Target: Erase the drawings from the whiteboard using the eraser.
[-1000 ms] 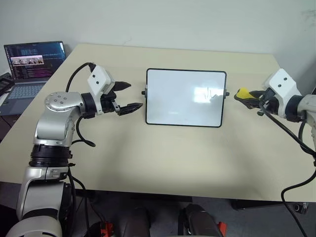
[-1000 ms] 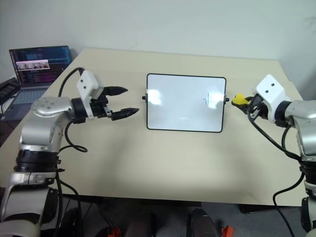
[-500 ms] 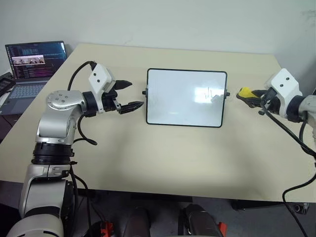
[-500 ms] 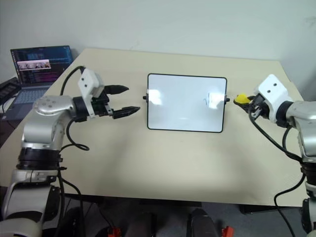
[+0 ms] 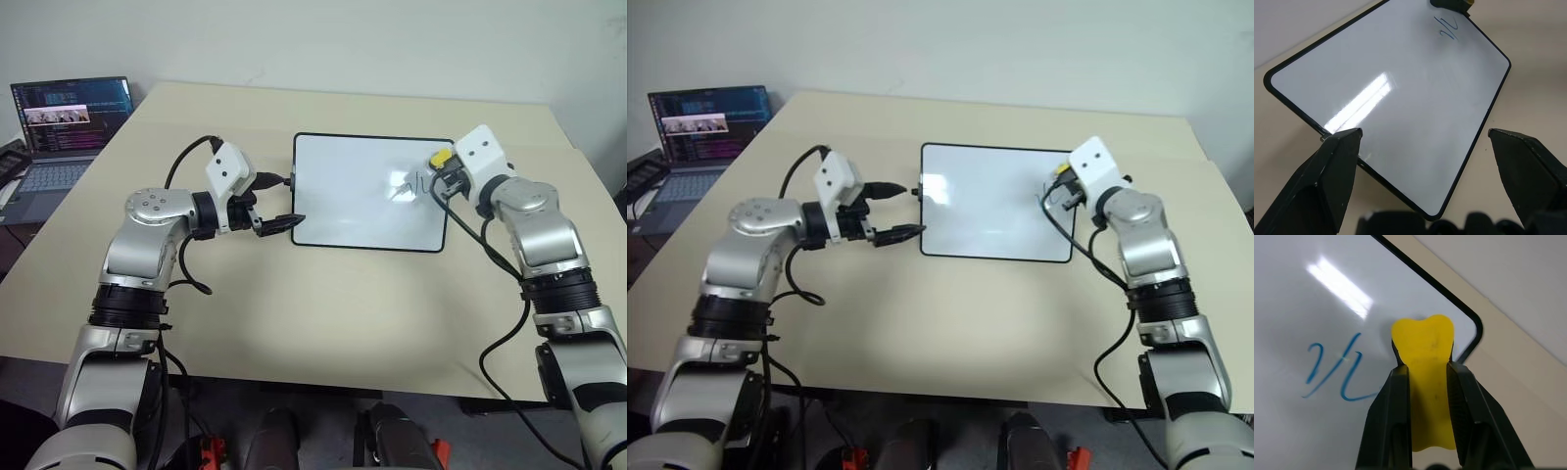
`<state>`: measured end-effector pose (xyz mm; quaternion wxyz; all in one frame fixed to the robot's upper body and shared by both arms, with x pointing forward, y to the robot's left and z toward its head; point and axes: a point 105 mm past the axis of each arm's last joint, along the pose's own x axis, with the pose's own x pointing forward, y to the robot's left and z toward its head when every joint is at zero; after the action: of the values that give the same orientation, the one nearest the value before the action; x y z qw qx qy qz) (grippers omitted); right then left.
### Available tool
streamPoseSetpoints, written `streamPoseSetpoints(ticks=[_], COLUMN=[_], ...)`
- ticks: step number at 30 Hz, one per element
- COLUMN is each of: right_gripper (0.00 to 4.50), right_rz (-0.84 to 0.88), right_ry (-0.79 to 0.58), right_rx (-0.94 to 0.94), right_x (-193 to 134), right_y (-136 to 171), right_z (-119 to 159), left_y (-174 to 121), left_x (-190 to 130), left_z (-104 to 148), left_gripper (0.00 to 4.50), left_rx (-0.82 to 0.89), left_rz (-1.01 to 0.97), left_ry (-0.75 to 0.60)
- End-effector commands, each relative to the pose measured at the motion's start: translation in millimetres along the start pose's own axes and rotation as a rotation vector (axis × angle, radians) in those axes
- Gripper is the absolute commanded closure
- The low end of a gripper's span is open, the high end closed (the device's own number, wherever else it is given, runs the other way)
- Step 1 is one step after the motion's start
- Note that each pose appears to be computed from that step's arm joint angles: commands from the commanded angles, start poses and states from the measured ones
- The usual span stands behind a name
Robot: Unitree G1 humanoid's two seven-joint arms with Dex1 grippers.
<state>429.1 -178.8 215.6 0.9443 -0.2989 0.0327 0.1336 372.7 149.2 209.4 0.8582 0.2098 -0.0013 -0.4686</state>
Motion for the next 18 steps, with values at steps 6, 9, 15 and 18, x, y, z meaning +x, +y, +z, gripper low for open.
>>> streamPoseSetpoints(ticks=[6,9,15,18], right_gripper=[3.83,3.83,3.83,3.83], right_rz=[-0.043,-0.051,0.081,0.217], right_ry=[-0.005,0.038,0.094,0.106], right_rx=[-0.030,-0.071,-0.131,-0.150], right_x=[9.3,14.3,14.9,8.6], right_y=[3.7,11.7,56.2,97.6], right_z=[13.3,5.0,-19.3,-29.4], left_y=[0.7,0.2,0.7,1.4], left_x=[-5.4,-5.6,-7.0,-7.6], left_z=[14.7,14.9,14.9,14.7], left_gripper=[0.00,0.00,0.00,0.00], left_rx=[0.038,0.038,0.039,0.041], left_rz=[0.010,0.011,0.017,0.021], left_ry=[-0.032,-0.032,-0.030,-0.028])
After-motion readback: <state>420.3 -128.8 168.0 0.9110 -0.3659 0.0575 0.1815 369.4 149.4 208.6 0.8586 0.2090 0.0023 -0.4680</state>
